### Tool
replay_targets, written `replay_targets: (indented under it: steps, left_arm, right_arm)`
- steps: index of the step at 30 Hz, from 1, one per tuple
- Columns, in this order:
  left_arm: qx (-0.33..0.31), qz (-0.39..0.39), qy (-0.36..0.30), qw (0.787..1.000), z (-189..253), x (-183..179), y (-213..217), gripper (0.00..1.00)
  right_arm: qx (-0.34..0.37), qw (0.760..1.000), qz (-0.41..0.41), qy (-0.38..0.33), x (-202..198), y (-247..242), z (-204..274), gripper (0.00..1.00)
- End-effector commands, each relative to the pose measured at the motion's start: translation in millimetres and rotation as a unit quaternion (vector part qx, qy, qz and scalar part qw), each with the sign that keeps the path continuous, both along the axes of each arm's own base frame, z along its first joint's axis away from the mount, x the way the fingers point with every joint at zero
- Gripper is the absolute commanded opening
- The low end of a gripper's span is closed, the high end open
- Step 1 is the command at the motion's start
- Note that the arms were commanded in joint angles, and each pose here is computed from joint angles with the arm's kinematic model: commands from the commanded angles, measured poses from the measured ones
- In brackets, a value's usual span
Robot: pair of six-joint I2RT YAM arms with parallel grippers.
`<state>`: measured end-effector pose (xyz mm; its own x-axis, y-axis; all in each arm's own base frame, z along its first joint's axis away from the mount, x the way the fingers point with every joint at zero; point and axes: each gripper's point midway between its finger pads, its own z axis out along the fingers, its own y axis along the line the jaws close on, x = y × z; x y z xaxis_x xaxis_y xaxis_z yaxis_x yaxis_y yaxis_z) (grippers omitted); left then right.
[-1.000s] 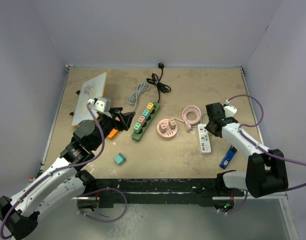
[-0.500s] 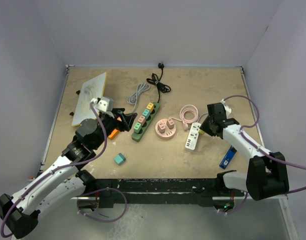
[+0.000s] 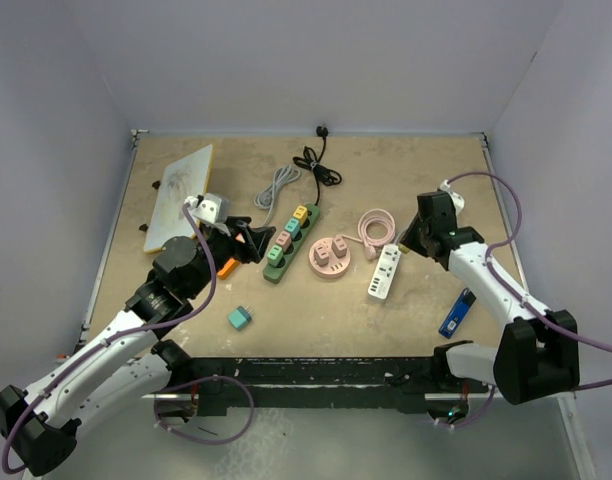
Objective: Insert the plug
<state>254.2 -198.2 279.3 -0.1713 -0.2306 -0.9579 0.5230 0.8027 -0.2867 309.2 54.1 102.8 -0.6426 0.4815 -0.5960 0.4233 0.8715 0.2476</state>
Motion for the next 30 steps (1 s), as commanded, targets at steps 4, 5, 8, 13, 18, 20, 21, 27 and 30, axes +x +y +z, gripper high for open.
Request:
replay_targets:
  steps: [4, 5, 8, 13, 18, 20, 21, 27, 30]
  left_arm:
    - [-0.014, 0.002, -0.024, 1.000, 14, 1, 0, 0.62]
    - [-0.014, 0.002, -0.024, 1.000, 14, 1, 0, 0.62]
    - [-0.013, 0.002, -0.024, 1.000, 13, 1, 0, 0.62]
    - [-0.011, 0.002, -0.022, 1.000, 12, 1, 0, 0.62]
    - [-0.011, 0.001, -0.022, 1.000, 11, 2, -1, 0.62]
    - [-0.010, 0.000, -0.021, 1.000, 11, 2, -1, 0.62]
    - [-0.009, 0.001, -0.021, 1.000, 10, 2, -1, 0.62]
    - [-0.008, 0.000, -0.020, 1.000, 9, 2, -1, 0.62]
    - [-0.006, 0.001, -0.020, 1.000, 9, 2, -1, 0.62]
  right_arm:
    - [0.000, 0.998, 0.054, -0.014, 19, 14, 8, 0.00]
    - [0.001, 0.998, 0.059, -0.009, 19, 16, 5, 0.00]
    - [0.004, 0.997, 0.073, 0.002, 18, 20, -3, 0.00]
    - [0.000, 0.996, 0.081, 0.024, 12, 22, -15, 0.00]
    - [-0.018, 0.994, 0.096, 0.041, 9, 25, -22, 0.00]
    - [-0.021, 0.994, 0.100, 0.047, 9, 28, -25, 0.00]
    - [-0.021, 0.993, 0.101, 0.049, 9, 28, -27, 0.00]
    - [-0.033, 0.992, 0.103, 0.065, 7, 32, -35, 0.00]
    - [-0.035, 0.991, 0.109, 0.065, 6, 36, -34, 0.00]
